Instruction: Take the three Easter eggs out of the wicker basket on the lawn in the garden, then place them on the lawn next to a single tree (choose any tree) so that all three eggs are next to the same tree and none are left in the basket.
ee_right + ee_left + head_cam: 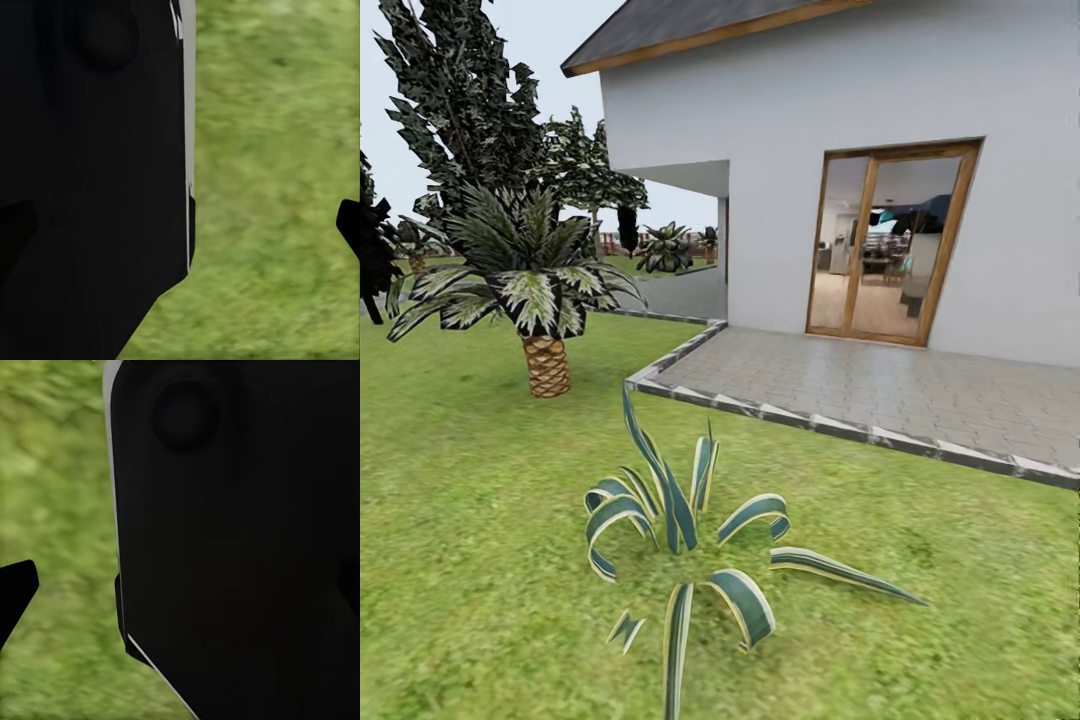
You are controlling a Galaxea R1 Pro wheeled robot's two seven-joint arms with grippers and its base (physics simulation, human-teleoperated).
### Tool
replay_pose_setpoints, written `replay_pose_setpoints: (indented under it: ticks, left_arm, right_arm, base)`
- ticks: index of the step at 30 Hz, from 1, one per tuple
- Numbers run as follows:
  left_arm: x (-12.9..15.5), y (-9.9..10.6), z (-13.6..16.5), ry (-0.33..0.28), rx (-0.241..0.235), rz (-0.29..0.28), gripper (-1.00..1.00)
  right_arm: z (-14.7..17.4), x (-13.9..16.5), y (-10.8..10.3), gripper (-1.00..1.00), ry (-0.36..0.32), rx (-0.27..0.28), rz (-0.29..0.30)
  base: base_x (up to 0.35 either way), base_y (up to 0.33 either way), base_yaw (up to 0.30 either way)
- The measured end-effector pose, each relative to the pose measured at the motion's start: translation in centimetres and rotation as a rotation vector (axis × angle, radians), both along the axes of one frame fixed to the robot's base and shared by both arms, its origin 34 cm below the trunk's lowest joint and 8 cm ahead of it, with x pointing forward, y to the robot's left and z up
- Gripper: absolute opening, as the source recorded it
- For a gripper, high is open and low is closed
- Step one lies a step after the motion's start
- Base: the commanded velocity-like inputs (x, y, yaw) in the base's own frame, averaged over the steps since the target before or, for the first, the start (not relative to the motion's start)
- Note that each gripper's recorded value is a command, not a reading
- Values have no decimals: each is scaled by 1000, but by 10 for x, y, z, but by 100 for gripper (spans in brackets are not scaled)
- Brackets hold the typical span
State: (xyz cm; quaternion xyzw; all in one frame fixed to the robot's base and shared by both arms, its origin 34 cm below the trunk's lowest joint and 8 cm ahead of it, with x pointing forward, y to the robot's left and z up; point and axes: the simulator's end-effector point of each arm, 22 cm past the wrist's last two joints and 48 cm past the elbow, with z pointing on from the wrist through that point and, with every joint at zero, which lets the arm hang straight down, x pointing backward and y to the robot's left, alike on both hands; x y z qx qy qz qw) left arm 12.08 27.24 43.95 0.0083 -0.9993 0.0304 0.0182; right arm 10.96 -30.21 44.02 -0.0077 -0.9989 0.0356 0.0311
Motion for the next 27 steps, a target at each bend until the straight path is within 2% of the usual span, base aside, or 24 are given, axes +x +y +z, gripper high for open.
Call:
replay_pose_setpoints:
  ticks: [7,15,21,27]
  left_arm:
    - [0,0,0,0,0,-1,100]
    - [0,0,0,0,0,-1,100]
    - [0,-1,0,0,-1,-2,100]
    - [-1,-2,0,2,-6,-6,100]
  right_arm:
    - [0,0,-1,100,0,-2,2]
    - [0,0,0,100,-1,0,1]
    - [0,0,0,100,0,-1,1]
    - [0,0,0,100,0,-1,2]
  base:
    - [0,0,-19]
    - [0,0,-227]
    - [0,1,-59]
    - [0,181,-2]
